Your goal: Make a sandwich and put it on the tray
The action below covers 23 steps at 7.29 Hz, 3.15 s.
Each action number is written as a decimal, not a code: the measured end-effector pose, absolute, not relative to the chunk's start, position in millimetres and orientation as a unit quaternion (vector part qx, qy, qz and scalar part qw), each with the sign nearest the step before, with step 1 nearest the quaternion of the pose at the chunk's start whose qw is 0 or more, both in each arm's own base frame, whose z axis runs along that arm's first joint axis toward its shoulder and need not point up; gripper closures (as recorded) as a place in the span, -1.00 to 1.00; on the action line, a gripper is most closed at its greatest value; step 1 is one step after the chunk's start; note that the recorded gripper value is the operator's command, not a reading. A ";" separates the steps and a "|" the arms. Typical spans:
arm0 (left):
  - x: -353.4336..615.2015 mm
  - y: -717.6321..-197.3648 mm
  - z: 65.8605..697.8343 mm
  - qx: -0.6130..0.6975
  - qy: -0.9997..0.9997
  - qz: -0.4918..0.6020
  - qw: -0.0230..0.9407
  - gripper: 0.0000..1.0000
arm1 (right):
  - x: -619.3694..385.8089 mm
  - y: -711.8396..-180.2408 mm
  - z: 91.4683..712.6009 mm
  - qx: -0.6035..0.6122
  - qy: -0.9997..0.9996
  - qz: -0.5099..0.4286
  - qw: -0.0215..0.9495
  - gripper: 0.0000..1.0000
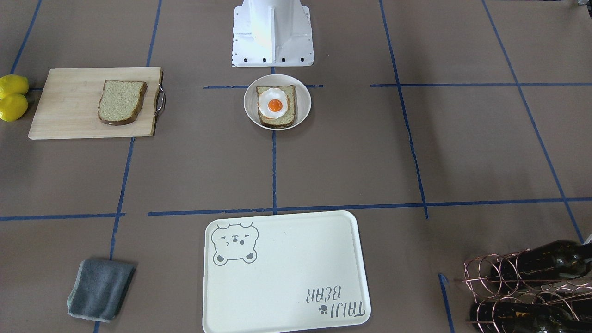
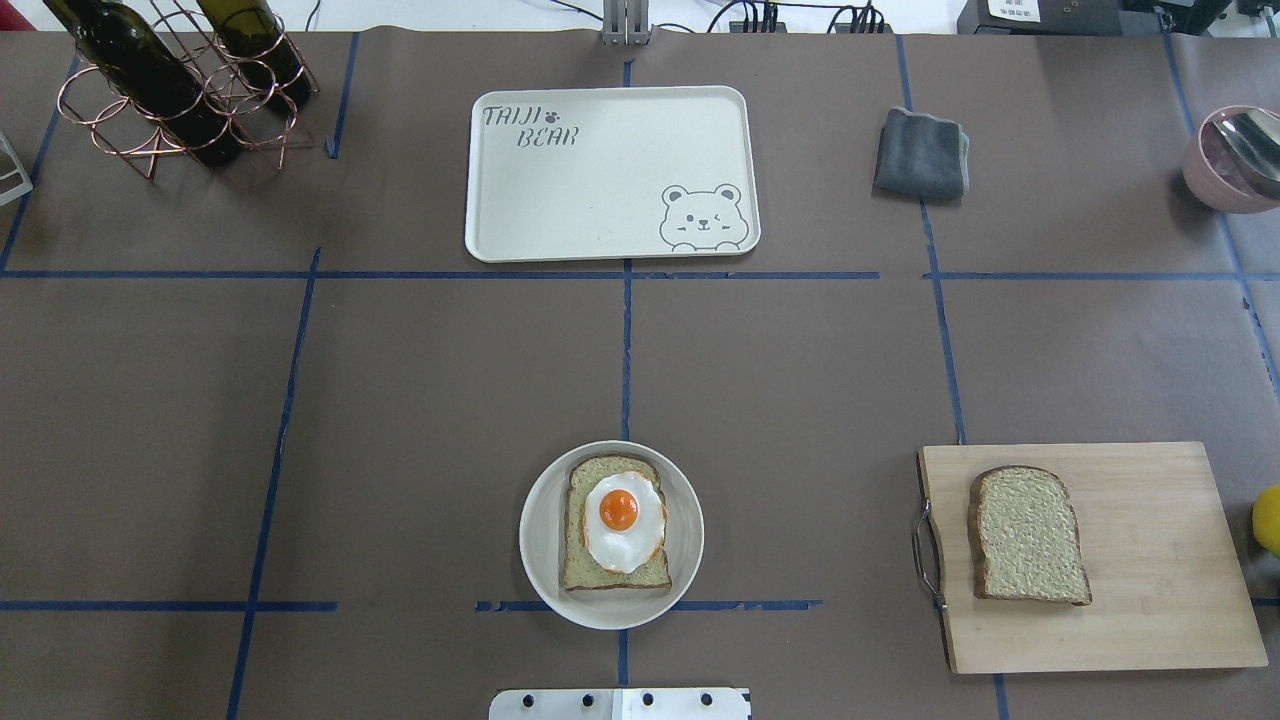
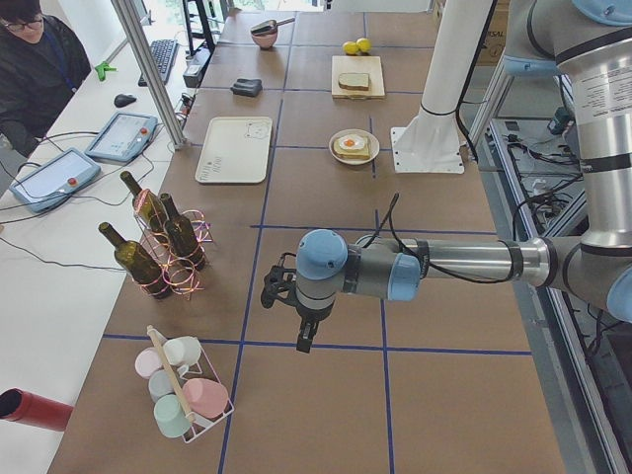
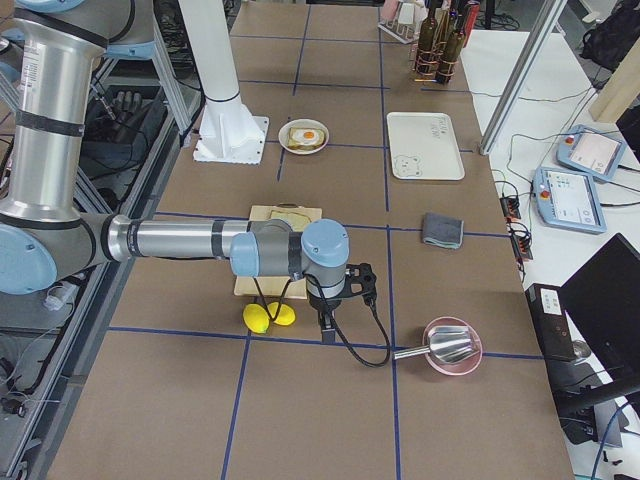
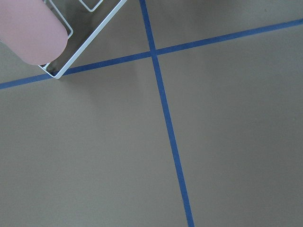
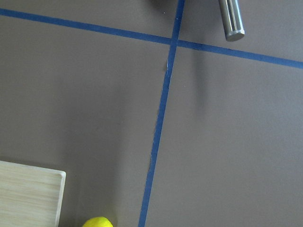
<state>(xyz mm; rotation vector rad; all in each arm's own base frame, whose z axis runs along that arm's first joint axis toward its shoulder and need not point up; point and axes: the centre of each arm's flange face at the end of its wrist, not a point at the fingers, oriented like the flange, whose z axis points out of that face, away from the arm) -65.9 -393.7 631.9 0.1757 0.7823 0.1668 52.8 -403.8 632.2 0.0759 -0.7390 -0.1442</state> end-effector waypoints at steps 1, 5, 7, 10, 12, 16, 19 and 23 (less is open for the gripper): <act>-65.8 -393.8 631.5 0.086 0.380 0.081 0.917 -1.00 | 52.8 -403.8 632.3 0.037 -0.361 -0.070 0.929 -1.00; -66.1 -394.7 622.7 0.094 0.379 0.084 0.917 -1.00 | 52.3 -404.2 631.2 0.038 -0.364 -0.070 0.928 -1.00; -66.3 -396.2 620.1 0.097 0.379 0.085 0.917 -1.00 | 50.7 -407.2 620.2 0.055 -0.372 -0.075 0.924 -1.00; -66.6 -398.5 618.1 0.097 0.379 0.082 0.916 -1.00 | 40.0 -404.7 611.5 0.082 -0.413 -0.087 0.903 -1.00; -66.6 -398.7 618.2 0.096 0.380 0.081 0.916 -1.00 | 13.7 -408.2 592.0 0.111 -0.446 -0.095 0.883 -1.00; -66.6 -398.7 618.4 0.096 0.380 0.081 0.916 -1.00 | -84.2 -393.0 554.8 0.113 -0.500 -0.096 0.853 -1.00; -66.6 -398.0 619.0 0.095 0.380 0.081 0.916 -1.00 | -151.7 -356.8 546.8 0.090 -0.514 -0.051 0.851 -0.99; -66.6 -398.0 618.8 0.096 0.380 0.081 0.916 -1.00 | -212.6 -290.0 514.9 0.059 -0.531 0.018 0.845 -0.90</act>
